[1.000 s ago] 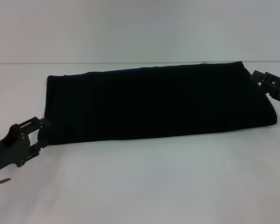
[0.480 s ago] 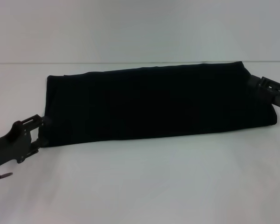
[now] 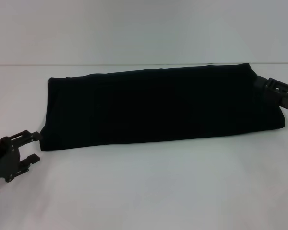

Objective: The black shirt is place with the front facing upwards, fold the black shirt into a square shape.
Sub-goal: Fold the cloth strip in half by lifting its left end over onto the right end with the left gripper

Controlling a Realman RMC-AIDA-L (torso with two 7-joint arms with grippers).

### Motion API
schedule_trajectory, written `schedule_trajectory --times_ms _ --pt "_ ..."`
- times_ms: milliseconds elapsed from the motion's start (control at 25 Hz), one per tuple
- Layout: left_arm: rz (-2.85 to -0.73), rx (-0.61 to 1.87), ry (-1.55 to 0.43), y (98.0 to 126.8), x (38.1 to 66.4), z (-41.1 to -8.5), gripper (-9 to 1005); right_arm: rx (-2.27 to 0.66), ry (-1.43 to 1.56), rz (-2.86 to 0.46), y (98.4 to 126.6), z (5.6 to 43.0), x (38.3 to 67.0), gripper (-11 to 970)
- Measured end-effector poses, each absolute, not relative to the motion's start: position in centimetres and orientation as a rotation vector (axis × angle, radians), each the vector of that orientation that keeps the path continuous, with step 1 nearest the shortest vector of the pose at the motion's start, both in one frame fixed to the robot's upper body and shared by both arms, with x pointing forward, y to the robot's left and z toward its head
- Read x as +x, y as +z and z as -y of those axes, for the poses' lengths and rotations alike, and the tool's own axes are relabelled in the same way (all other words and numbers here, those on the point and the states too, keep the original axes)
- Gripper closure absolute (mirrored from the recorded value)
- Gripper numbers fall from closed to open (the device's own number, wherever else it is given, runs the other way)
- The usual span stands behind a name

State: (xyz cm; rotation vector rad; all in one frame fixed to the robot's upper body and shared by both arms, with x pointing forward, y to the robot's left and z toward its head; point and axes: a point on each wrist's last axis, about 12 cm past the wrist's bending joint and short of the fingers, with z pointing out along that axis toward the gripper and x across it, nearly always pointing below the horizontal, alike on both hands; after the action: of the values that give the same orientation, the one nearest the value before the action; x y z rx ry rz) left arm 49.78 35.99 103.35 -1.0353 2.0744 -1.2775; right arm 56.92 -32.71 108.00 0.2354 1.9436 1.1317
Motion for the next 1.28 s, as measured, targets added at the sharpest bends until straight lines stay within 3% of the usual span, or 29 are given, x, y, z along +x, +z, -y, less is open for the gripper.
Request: schedule_trajectory --times_ms 1280 --pt "-2.082 -1.089 -1.295 102.8 51.4 -34.8 313 0.237 1.099 -1.943 108.0 32.6 57.5 228"
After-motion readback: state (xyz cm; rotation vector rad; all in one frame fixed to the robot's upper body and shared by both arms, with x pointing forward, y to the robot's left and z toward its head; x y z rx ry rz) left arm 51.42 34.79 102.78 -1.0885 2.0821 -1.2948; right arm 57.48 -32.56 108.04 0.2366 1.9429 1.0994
